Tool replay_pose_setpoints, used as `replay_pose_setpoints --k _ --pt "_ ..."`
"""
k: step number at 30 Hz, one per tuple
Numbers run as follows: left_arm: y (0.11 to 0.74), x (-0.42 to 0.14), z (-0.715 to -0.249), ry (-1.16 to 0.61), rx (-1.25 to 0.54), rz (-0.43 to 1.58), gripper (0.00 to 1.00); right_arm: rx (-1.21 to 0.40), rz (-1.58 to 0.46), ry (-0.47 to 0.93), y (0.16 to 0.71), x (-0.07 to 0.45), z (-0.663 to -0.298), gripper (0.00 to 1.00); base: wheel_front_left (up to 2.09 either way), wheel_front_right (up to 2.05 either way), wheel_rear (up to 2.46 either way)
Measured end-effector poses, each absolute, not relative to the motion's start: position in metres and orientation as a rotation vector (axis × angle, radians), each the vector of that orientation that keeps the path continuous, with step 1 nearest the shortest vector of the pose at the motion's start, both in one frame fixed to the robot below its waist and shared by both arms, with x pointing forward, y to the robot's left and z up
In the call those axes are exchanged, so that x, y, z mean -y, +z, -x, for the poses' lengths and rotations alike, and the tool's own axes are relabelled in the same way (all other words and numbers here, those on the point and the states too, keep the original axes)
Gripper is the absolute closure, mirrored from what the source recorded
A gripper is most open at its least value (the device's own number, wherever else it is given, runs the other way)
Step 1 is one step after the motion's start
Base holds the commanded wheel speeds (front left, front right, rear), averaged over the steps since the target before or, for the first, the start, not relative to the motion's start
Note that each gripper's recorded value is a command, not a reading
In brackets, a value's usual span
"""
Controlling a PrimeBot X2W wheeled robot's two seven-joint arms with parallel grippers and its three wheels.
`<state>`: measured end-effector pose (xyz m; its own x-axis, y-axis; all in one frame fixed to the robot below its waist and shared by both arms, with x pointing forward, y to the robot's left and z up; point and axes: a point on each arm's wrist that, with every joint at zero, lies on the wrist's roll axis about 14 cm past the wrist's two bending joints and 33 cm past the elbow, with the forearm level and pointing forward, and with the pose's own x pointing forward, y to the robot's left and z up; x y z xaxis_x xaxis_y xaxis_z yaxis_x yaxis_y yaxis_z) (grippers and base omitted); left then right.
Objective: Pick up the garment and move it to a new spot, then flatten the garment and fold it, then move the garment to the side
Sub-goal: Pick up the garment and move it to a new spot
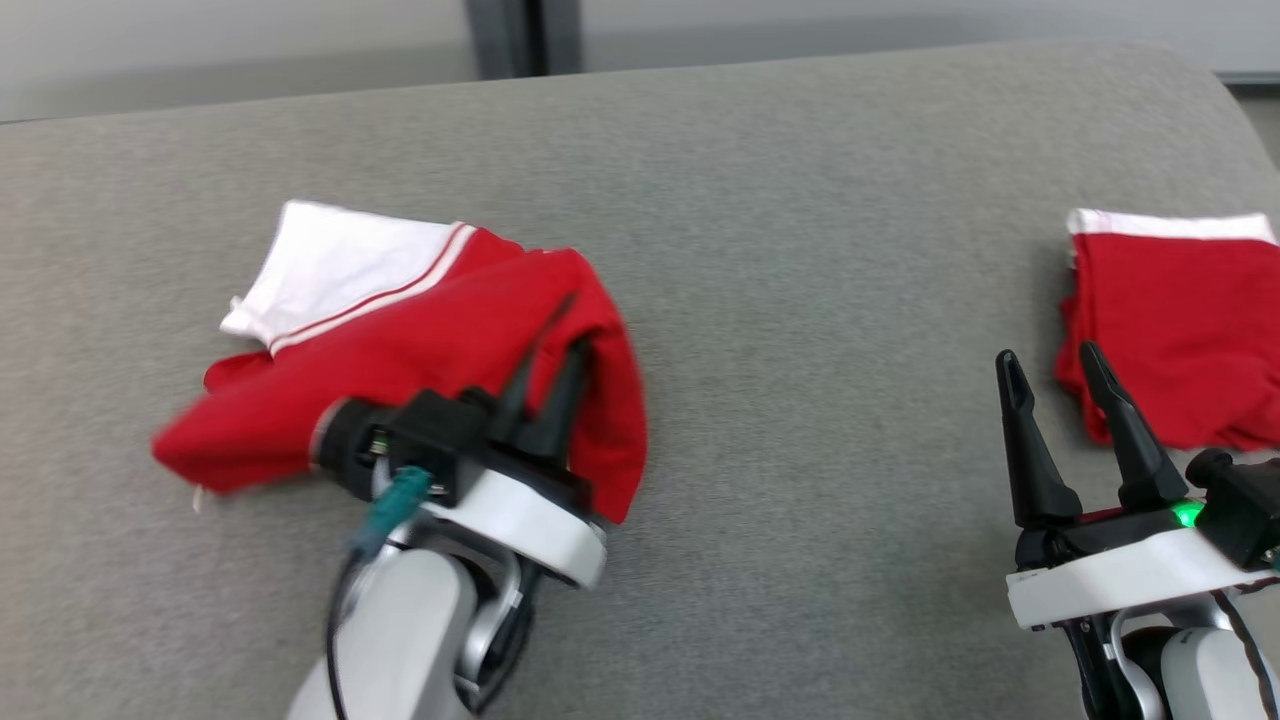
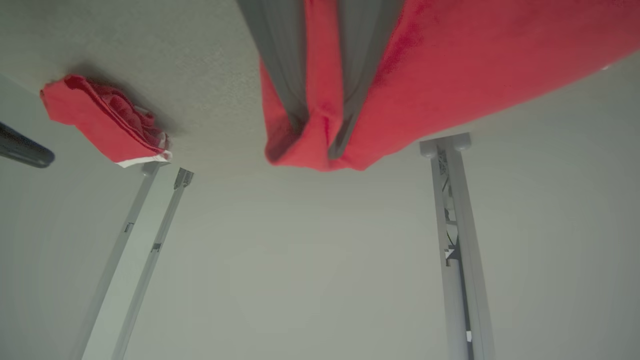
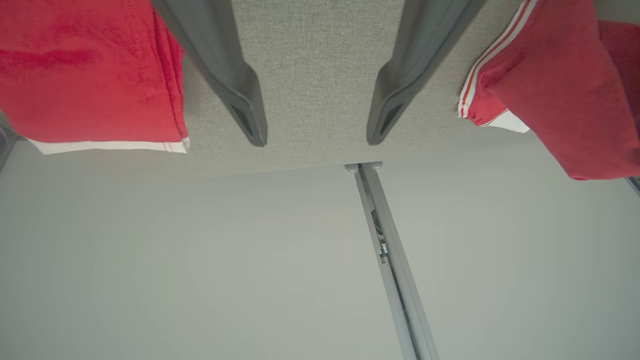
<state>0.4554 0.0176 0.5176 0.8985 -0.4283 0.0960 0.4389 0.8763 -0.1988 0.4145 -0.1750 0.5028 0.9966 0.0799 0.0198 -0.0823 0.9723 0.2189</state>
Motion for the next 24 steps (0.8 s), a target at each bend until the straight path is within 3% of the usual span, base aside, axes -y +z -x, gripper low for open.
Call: replay_pose_setpoints --k 4,13,14,15,16,24 --pt "0.492 0.053 -0.431 -0.683 -0.069 0.263 1.00 0.011 -0.223 0.005 0.498 0.199 -0.407 0.00 0.00 0.00 0.00" --pt "0.463 0.136 -0.393 -0.977 -0.203 0.288 1.00 -0.017 -0.212 -0.135 0.482 0.240 -0.384 0.00 0.00 0.00 0.00" --pt "0.459 0.141 -0.390 -0.996 -0.227 0.311 0.93 -0.022 -0.214 -0.143 0.480 0.242 -0.382 0.00 0.00 0.00 0.00" --pt "0.453 0.146 -0.387 -1.008 -0.255 0.312 0.52 -0.024 -0.213 -0.150 0.479 0.244 -0.381 0.00 0.00 0.00 0.00" --pt "0.445 0.149 -0.384 -1.025 -0.282 0.294 0.00 -0.026 -0.212 -0.153 0.478 0.244 -0.381 0.00 0.00 0.00 0.00" --pt "0.446 0.148 -0.384 -1.028 -0.256 0.270 0.00 -0.007 -0.220 -0.155 0.480 0.245 -0.384 0.00 0.00 0.00 0.00"
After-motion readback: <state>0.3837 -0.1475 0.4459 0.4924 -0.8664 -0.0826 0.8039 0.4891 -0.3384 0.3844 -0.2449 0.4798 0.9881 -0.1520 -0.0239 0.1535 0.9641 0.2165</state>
